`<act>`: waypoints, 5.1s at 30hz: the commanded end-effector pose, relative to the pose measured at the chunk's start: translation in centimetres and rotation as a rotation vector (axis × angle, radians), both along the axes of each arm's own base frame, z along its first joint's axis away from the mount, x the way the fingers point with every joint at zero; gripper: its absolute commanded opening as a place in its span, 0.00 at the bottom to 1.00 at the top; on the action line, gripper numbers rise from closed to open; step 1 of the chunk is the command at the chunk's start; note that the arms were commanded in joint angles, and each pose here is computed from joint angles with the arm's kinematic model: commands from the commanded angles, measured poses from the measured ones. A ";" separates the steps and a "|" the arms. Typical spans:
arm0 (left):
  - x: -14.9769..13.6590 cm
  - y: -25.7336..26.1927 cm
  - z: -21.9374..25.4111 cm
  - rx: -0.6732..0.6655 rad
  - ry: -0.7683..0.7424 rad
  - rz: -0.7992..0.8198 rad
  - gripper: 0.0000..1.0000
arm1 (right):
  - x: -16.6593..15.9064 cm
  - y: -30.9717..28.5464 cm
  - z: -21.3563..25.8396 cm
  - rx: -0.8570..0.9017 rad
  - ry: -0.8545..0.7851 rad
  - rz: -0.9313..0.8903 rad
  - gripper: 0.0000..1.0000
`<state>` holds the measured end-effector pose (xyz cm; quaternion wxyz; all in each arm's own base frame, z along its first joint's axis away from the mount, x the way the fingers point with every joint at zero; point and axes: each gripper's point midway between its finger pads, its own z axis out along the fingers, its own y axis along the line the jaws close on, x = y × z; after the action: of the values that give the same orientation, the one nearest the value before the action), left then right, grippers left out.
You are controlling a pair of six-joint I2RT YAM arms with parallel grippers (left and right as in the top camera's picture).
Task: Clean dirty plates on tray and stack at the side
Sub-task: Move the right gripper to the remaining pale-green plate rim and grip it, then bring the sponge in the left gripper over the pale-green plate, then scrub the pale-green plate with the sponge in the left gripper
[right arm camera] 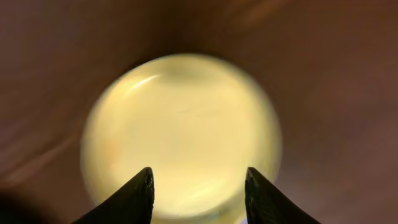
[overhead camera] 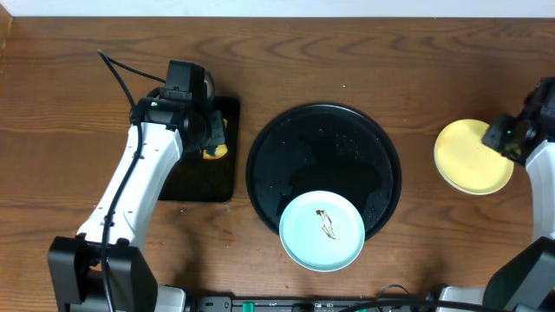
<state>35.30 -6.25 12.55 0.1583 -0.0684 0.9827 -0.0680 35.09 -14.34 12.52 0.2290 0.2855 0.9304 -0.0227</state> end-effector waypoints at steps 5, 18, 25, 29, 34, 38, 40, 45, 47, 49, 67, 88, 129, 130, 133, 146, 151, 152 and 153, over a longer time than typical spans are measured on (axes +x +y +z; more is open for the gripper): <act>-0.1 0.4 0.3 0.016 -0.009 -0.007 0.08 | -1.8 13.2 -1.1 0.390 0.059 0.445 0.46; -0.3 0.4 0.2 0.017 -0.001 -0.007 0.08 | -12.3 23.9 -9.6 0.470 0.415 0.667 0.46; -0.3 0.4 0.2 0.017 -0.001 -0.007 0.08 | -14.1 25.8 -10.4 0.471 0.466 0.682 0.42; -0.3 0.4 0.2 0.017 -0.001 -0.007 0.08 | -14.5 26.6 -10.4 0.464 0.475 0.712 0.42; -0.3 0.4 0.2 0.017 -0.001 -0.007 0.08 | -14.9 27.1 -10.5 0.464 0.489 0.709 0.40; -0.3 0.4 0.2 0.017 -0.001 -0.007 0.08 | -15.7 27.1 -10.9 0.461 0.513 0.689 0.37; -0.3 0.4 0.2 0.017 -0.001 -0.007 0.08 | -15.9 27.0 -11.3 0.461 0.516 0.689 0.33; -0.3 0.4 0.2 0.017 -0.001 -0.008 0.08 | -16.1 27.0 -12.1 0.465 0.502 0.667 0.16; -0.3 0.4 0.2 0.017 -0.001 -0.008 0.08 | -15.4 27.2 -12.2 0.462 0.471 0.676 0.11; -0.3 0.4 0.2 0.016 -0.001 -0.004 0.08 | -14.2 27.5 -12.2 0.458 0.418 0.690 0.05; -1.0 -4.3 0.3 -0.125 0.009 -0.109 0.08 | -6.0 28.3 -11.2 0.318 0.079 0.681 0.01; -5.3 -19.3 -6.4 -0.190 0.106 -0.269 0.08 | -6.6 28.2 -11.7 0.272 0.112 0.657 0.01; -3.4 -18.9 -12.9 0.099 0.007 -0.208 0.08 | -7.8 27.6 -12.3 0.264 0.174 0.645 0.01; -3.0 -18.4 -12.9 0.106 0.004 -0.188 0.08 | -7.8 27.6 -12.3 0.264 0.175 0.645 0.01; -2.5 -16.8 -13.1 0.114 0.028 -0.125 0.08 | -7.8 27.6 -12.3 0.264 0.174 0.645 0.01; -12.4 -23.7 -12.6 -0.209 0.369 -0.481 0.08 | -7.7 27.3 -12.3 0.246 0.174 0.639 0.01; -12.4 -25.6 -12.7 -0.169 0.272 -0.564 0.08 | -7.8 27.3 -12.3 0.247 0.177 0.639 0.01; -12.0 -25.4 -12.9 -0.147 0.252 -0.548 0.07 | -7.8 27.3 -12.4 0.247 0.179 0.638 0.01; -11.5 -25.1 -13.0 -0.124 0.235 -0.525 0.08 | -7.9 27.2 -12.4 0.246 0.182 0.638 0.01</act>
<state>24.38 -32.14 1.49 0.0243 0.1649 0.9684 -0.1855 27.44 12.96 0.36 0.1102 -0.0006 0.9836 0.1429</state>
